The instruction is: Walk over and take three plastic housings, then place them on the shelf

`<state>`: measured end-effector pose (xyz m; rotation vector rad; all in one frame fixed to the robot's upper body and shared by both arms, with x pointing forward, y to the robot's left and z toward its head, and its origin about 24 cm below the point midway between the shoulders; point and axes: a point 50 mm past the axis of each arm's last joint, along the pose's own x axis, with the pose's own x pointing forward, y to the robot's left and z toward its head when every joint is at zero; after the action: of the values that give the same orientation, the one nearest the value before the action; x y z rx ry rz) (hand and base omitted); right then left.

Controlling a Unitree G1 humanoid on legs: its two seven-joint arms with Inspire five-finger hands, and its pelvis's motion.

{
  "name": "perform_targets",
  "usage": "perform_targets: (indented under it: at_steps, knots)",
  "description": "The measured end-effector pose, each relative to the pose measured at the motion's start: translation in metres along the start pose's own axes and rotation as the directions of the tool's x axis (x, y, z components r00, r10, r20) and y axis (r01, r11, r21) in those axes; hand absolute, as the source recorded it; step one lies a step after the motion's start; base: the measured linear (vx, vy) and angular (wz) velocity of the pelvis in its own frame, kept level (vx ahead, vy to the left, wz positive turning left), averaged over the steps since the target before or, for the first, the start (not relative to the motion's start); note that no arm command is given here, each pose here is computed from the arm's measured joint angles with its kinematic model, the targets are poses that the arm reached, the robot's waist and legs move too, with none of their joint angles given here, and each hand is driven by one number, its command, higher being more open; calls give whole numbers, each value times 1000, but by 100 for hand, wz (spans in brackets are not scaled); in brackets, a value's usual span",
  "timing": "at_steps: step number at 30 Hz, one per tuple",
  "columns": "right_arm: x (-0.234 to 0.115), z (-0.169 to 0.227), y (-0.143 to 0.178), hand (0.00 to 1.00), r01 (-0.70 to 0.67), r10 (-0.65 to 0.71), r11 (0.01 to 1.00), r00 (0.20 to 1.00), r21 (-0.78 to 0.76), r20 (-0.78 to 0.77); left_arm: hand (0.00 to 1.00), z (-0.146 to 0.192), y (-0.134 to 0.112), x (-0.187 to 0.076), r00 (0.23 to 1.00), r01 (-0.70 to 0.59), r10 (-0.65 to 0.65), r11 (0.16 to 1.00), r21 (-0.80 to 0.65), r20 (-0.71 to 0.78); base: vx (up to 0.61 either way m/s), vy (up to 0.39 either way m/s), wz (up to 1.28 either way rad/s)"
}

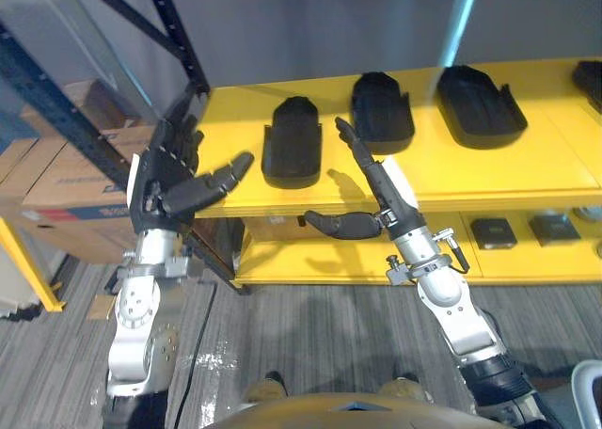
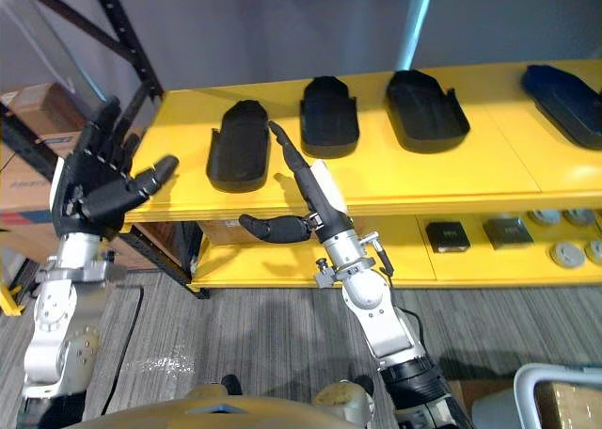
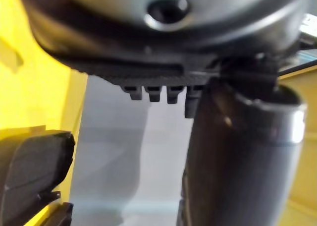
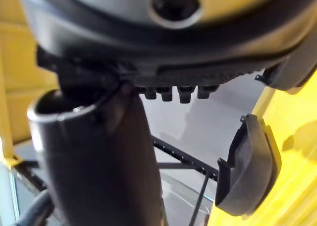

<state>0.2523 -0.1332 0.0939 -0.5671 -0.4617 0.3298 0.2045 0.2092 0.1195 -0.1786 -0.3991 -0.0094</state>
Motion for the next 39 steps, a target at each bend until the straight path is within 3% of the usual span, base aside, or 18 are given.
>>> perform_targets:
  at_steps: [7, 18, 30, 39]
  knots:
    - [15, -26, -6, 100, 44, -57, 988, 995, -146, -82, 100, 24, -10, -21, 978, 130, -125, 991, -18, 166, -9, 12, 17]
    - [60, -43, -53, 100, 215, -265, 924, 956, -317, -124, 100, 14, -15, -33, 987, 112, -86, 974, -195, 139, -16, 6, 15]
    - [89, -46, -97, 100, 220, -304, 876, 943, -429, -137, 100, 14, -15, -33, 985, 106, -69, 965, -238, 160, -21, 9, 8]
    - [102, -38, -104, 100, 242, -319, 860, 942, -449, -104, 100, 14, -16, -32, 985, 103, -64, 964, -245, 161, -38, -4, 4]
